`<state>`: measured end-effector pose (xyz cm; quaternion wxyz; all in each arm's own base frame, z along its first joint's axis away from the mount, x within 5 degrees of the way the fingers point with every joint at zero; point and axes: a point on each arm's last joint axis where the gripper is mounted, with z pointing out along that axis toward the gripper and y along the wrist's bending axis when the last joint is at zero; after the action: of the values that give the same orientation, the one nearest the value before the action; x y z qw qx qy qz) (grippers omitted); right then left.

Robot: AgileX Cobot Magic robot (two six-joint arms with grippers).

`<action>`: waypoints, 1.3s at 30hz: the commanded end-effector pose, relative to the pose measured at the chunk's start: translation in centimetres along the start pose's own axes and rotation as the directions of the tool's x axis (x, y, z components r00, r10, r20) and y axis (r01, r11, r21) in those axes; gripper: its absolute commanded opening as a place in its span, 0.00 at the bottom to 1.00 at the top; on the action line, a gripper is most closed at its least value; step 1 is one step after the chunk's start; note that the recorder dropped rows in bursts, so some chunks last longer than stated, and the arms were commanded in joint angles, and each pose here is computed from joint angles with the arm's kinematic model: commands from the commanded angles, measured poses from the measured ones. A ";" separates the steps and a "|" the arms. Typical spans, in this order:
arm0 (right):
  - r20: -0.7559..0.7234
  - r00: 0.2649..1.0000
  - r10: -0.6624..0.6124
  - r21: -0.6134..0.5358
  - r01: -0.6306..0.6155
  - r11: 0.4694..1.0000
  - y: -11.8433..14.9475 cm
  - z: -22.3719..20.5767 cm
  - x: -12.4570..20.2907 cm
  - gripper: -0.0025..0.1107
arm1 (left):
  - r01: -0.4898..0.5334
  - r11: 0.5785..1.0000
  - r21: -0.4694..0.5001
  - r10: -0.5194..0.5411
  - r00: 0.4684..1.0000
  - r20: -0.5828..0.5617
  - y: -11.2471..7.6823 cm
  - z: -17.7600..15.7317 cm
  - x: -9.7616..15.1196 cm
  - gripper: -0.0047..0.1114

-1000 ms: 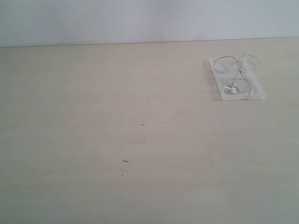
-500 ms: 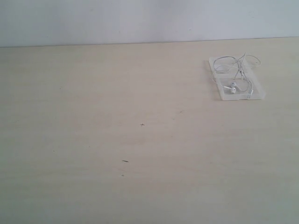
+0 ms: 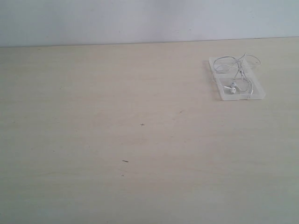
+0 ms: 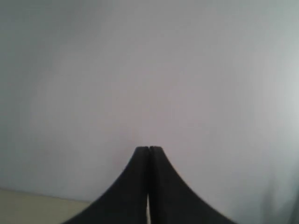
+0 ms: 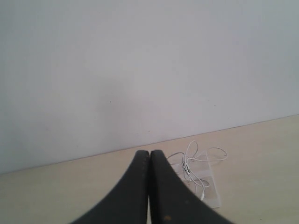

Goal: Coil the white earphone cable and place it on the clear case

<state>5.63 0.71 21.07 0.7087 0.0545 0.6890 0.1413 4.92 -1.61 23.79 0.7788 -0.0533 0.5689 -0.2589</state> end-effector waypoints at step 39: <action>-0.064 0.981 -0.183 -0.002 0.183 0.983 -0.1 -0.1 0.7 0.02 | -0.316 0.927 -0.202 0.228 0.903 -0.364 2.6 -0.9 2.8 0.04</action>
<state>5.64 0.74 20.81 0.7071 0.0046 0.7013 0.0904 5.65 -0.46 20.20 0.6864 -0.0251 0.7232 -0.0730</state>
